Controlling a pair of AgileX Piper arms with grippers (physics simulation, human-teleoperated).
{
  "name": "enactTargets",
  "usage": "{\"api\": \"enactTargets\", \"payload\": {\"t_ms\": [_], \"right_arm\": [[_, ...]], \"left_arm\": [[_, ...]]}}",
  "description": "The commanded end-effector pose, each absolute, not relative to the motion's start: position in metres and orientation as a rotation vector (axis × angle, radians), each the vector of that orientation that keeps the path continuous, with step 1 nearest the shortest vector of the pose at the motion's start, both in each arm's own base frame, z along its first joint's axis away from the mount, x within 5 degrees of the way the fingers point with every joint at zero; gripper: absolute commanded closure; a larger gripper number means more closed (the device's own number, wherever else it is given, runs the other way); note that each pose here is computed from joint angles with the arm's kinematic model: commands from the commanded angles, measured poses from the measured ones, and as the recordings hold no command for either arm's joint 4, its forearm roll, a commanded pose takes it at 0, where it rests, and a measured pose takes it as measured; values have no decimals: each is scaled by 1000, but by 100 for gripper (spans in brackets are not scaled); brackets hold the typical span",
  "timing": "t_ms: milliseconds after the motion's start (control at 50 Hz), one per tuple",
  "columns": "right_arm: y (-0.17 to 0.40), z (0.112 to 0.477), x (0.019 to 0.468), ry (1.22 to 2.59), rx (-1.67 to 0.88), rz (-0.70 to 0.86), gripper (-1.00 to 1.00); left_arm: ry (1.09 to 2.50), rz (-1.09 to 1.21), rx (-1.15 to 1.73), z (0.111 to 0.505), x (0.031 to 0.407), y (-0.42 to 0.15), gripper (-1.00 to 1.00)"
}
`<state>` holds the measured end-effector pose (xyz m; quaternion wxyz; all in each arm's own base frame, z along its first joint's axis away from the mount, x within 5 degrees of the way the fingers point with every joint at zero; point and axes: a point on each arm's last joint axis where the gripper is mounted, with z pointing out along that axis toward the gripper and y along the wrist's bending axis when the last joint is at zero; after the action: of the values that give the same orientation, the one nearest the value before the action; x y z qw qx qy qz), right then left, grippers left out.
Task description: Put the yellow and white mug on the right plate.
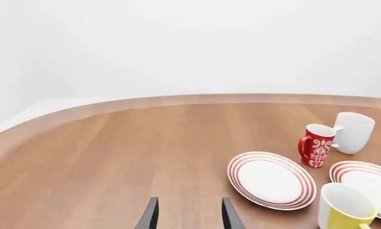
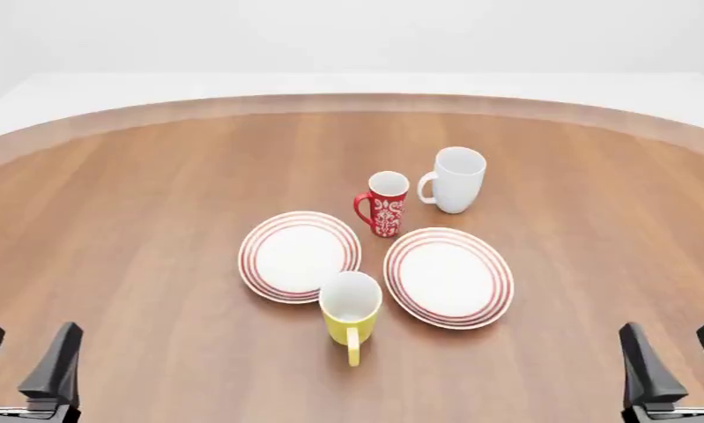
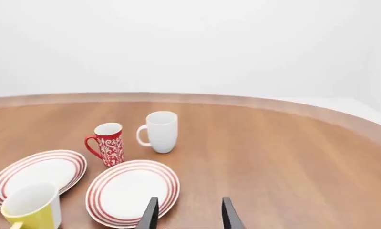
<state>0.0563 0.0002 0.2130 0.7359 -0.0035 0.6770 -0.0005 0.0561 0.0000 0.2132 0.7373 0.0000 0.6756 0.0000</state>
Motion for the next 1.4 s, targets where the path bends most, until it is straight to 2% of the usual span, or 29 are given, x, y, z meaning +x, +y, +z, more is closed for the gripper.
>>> {"api": "enactTargets", "payload": {"t_ms": [20, 140, 180, 220, 340, 460, 520, 720, 880, 1000, 1400], "right_arm": [[2, 214, 57, 1493, -32, 9, -100], [2, 212, 58, 1518, -57, 0, -100], [3, 209, 70, 1588, -21, 39, -100], [6, 214, 65, 1568, -114, 24, -100], [9, 248, 70, 1571, -153, 46, -100], [16, 257, 96, 1705, -161, 104, -100], [21, 262, 98, 1716, -257, 93, -100], [46, 291, 117, 1874, -313, 287, -100], [56, 324, 126, 1917, -343, 322, -100], [68, 330, 136, 1999, -378, 350, -100], [99, 361, 163, 2133, -386, 426, -100]], "left_arm": [[1484, 0, 0, 213, 56, 0, -100], [1484, 0, 0, 213, 56, 0, -100], [1484, 0, 0, 213, 56, 0, -100], [1484, 0, 0, 213, 56, 0, -100], [1484, 0, 0, 213, 56, 0, -100], [1484, 0, 0, 213, 56, 0, -100], [1484, 0, 0, 213, 56, 0, -100], [1484, 0, 0, 213, 56, 0, -100], [1484, 0, 0, 213, 56, 0, -100], [1484, 0, 0, 213, 56, 0, -100], [1484, 0, 0, 213, 56, 0, -100]]}}
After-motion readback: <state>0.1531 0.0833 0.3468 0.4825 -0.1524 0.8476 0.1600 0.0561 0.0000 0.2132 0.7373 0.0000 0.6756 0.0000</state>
